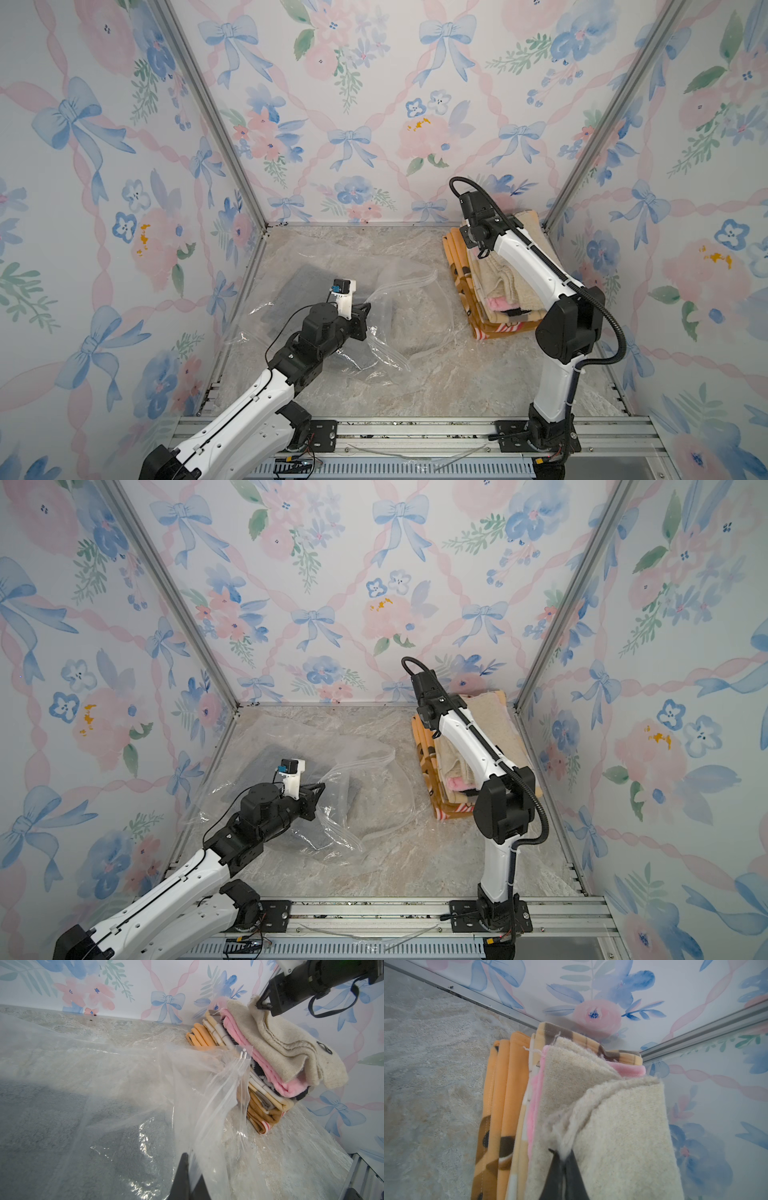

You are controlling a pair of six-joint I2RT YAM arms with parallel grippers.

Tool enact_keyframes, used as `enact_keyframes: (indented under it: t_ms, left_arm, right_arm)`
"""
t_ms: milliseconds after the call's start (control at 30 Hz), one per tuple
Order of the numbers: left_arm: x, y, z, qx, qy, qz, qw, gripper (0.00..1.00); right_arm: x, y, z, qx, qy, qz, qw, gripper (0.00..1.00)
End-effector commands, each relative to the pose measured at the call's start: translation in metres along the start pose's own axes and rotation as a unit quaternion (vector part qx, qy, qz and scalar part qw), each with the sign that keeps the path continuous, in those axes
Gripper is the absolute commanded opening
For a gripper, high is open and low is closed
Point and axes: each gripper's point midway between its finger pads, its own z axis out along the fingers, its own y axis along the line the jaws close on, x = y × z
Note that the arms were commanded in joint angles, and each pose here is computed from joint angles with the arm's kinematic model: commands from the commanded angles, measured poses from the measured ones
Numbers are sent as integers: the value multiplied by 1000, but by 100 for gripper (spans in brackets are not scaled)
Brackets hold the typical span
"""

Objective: Take the blanket out of the vacuum bag
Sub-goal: Place the blanket at the corner of the board.

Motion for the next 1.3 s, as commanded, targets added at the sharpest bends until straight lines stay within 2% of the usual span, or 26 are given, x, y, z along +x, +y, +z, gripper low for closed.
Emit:
enact_keyframes:
  t_ms: [0, 167, 533, 1000, 1267]
  left_arm:
    - [2, 0, -1, 4, 0, -6, 1000, 0]
    - [3, 1, 1, 2, 1, -6, 1000, 0]
    - [6, 2, 6, 0, 7, -4, 1000, 0]
    - [2, 7, 9, -19, 10, 4, 1000, 0]
    - [-2, 3, 16, -13, 14, 4, 1000, 0]
  right_arm:
    - [-5, -15, -12, -35, -10, 58, 998, 0]
    - [-13, -21, -12, -91, -16, 117, 989, 0]
    - [-47, -25, -31, -132, -46, 145, 980, 0]
    - [-56, -8, 20, -136, -16, 148, 979, 0]
    - [-60, -11, 37, -150, -11, 189, 971, 0]
